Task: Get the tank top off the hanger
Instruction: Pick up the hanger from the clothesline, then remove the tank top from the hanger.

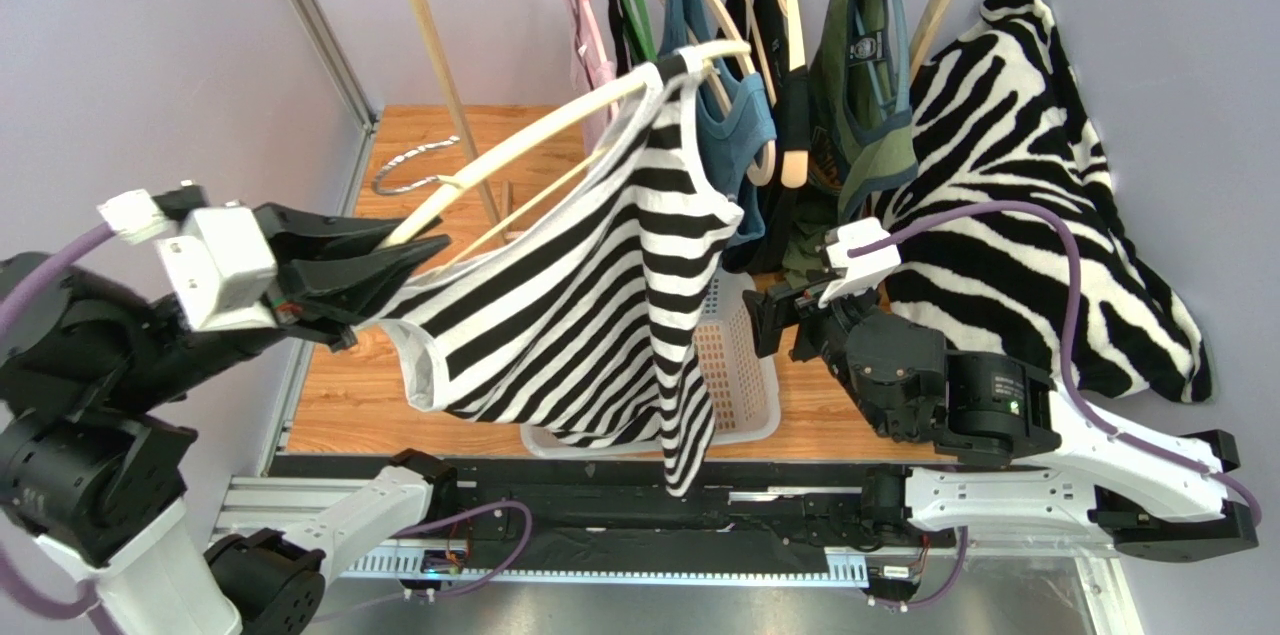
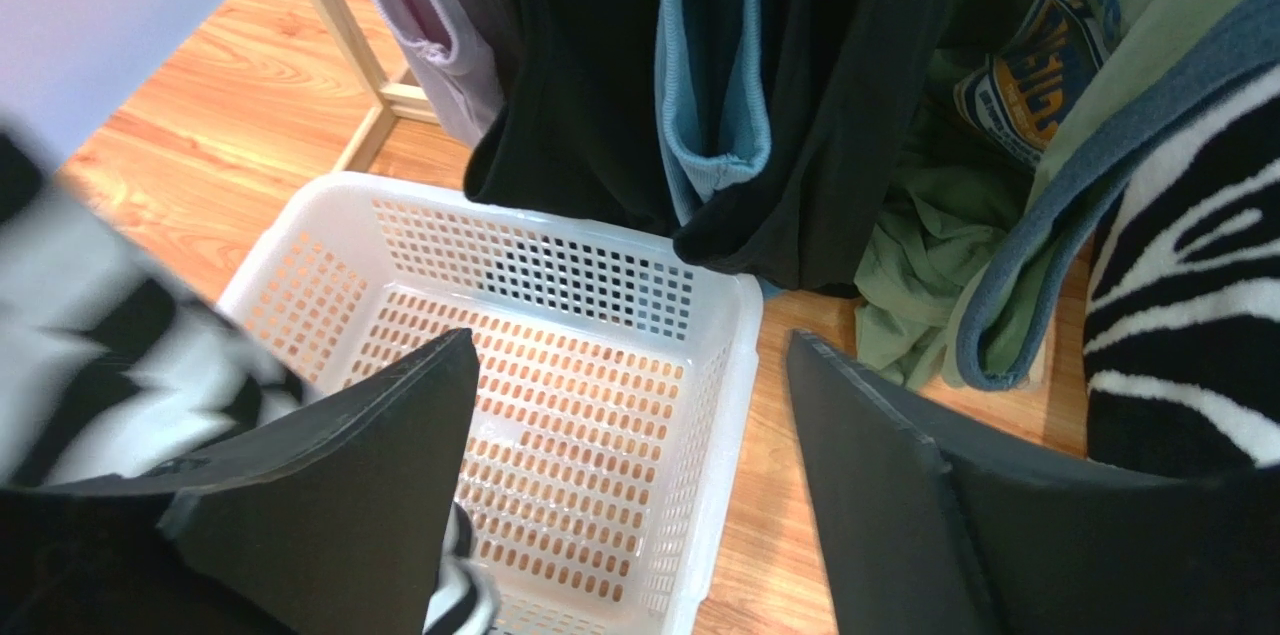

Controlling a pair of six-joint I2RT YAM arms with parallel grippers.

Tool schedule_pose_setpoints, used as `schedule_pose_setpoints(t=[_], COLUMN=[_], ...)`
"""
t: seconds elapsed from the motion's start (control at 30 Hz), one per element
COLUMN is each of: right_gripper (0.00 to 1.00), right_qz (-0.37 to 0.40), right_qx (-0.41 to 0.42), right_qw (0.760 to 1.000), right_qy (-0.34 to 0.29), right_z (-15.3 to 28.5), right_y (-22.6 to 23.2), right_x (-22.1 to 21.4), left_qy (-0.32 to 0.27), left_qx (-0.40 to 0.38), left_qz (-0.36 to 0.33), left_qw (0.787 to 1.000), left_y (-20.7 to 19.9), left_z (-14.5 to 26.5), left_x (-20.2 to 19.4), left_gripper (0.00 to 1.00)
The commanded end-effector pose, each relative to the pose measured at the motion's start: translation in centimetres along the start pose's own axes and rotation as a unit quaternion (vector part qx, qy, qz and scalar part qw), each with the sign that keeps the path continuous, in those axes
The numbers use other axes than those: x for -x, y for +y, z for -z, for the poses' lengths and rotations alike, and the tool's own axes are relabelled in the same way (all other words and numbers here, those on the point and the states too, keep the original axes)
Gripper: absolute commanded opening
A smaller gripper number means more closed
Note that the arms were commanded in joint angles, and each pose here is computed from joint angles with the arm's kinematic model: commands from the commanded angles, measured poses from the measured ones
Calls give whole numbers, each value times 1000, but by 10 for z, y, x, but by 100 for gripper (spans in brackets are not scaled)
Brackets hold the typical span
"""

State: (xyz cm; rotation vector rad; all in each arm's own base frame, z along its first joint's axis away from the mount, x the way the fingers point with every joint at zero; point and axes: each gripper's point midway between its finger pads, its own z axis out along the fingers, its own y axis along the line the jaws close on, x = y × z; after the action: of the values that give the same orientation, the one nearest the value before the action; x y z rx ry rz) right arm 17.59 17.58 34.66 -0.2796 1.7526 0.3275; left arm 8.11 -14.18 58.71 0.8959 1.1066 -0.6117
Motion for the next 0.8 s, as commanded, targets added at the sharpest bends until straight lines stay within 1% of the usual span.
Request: schedule_pose_setpoints(t=[0.0, 0.03, 0.07, 0.1, 0.13, 0.27, 0.53, 0.63, 0.77], right_gripper=[81, 82, 84, 85, 87, 90, 95, 95, 95], right_qz=[-35, -40, -43, -43, -47, -25, -38, -44, -42], right_qx=[57, 66, 75, 87, 95, 124, 147, 151, 142], right_qw=[997, 996, 995, 994, 992, 989, 978, 976, 978], right_qy=[-36, -44, -53, -56, -64, -73, -141, -148, -147], right_z=[13, 14, 17, 18, 19, 12, 7, 3, -6], right_y=[10, 14, 15, 19, 23, 48, 72, 81, 88], right_x=[35, 42, 52, 56, 63, 76, 113, 120, 117], left_qy=[14, 21, 39, 44, 60, 81, 92, 95, 92], left_qx=[-41, -47, -57, -60, -66, -77, -99, -101, -108], left_qz=[-25, -23, -9, -5, 8, 25, 46, 51, 54], left_qw=[999, 998, 998, 997, 996, 993, 990, 989, 988], left_y=[-8, -11, -12, -14, -15, -20, -28, -27, -30], left_z=[-6, -6, -11, -10, -14, -15, -17, -18, -18], left_x=[-19, -26, -44, -51, -66, -90, -104, -107, -105], left_gripper=[0, 0, 0, 0, 0, 0, 0, 0, 0])
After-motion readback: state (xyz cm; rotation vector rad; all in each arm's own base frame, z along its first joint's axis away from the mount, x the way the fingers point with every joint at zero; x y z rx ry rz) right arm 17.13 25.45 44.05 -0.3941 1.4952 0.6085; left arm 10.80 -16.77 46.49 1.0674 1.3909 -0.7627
